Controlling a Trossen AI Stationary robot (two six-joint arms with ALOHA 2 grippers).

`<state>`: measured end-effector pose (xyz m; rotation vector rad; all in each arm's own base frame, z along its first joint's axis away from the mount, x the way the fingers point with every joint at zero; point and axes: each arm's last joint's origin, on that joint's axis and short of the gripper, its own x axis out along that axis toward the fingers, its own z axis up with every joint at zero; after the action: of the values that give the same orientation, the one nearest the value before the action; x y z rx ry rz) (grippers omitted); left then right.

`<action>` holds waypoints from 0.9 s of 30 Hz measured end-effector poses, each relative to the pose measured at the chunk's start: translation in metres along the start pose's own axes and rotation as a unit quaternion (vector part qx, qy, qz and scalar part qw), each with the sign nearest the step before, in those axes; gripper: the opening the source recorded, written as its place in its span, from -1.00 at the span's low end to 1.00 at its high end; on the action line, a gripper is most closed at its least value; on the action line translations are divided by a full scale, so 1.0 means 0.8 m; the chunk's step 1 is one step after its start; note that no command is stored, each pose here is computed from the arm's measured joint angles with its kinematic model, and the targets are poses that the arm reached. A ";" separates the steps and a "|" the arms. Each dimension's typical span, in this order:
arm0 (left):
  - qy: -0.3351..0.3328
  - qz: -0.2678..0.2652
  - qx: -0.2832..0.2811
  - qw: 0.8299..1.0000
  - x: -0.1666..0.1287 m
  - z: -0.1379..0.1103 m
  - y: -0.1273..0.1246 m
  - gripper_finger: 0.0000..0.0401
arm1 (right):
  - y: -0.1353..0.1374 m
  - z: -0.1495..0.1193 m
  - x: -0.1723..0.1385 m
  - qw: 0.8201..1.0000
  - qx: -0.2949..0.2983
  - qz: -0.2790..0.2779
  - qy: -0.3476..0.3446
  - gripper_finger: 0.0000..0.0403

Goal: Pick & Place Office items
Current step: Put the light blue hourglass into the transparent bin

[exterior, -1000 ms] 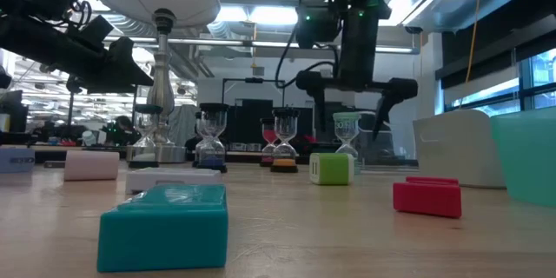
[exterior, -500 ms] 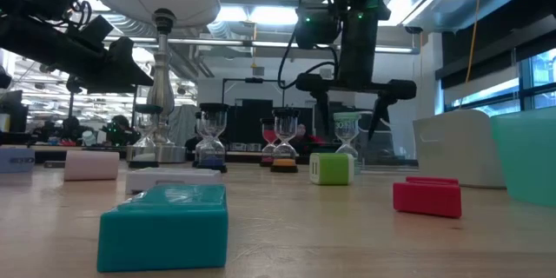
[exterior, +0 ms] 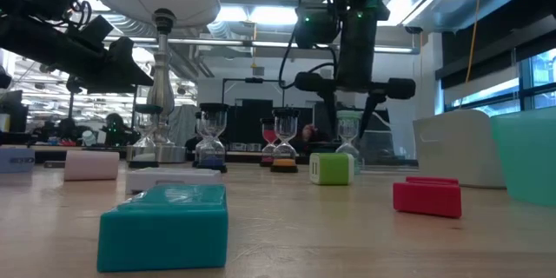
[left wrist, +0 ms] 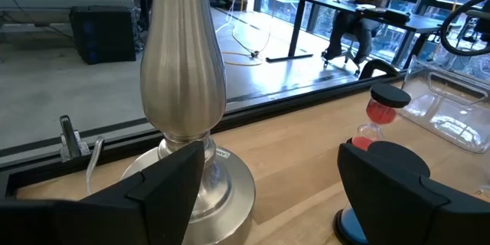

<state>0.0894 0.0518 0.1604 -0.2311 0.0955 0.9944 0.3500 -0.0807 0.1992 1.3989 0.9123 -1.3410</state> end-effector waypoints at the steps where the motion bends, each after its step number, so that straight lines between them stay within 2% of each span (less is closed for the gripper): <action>1: 0.000 0.000 0.000 1.000 0.000 0.000 0.000 0.48 | 0.003 0.000 -0.005 1.000 0.000 0.003 0.002 -0.05; 4: 0.000 0.000 0.000 1.000 0.000 0.000 0.000 0.48 | 0.015 0.001 -0.029 1.000 0.000 0.020 0.001 0.01; 9: 0.000 0.000 0.000 1.000 0.000 0.000 0.000 0.48 | 0.032 0.007 -0.088 0.998 -0.019 0.047 -0.033 -0.05; 13: 0.000 0.000 0.000 1.000 0.000 0.000 0.000 0.48 | 0.038 0.015 -0.146 0.993 -0.018 0.073 -0.095 -0.05; 17: 0.000 0.000 0.000 1.000 0.000 0.000 0.000 0.48 | 0.033 0.024 -0.189 0.985 -0.007 0.079 -0.151 -0.05; 21: 0.000 0.000 0.000 1.000 0.000 0.000 0.000 0.48 | 0.024 0.039 -0.205 0.984 0.023 0.061 -0.164 -0.04; 27: 0.000 0.000 0.000 1.000 0.000 0.000 0.000 0.48 | 0.013 0.067 -0.201 0.985 0.088 0.022 -0.148 -0.05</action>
<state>0.0894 0.0518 0.1604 -0.2310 0.0959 0.9943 0.3265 -0.1193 0.3627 1.2964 0.5754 -1.5750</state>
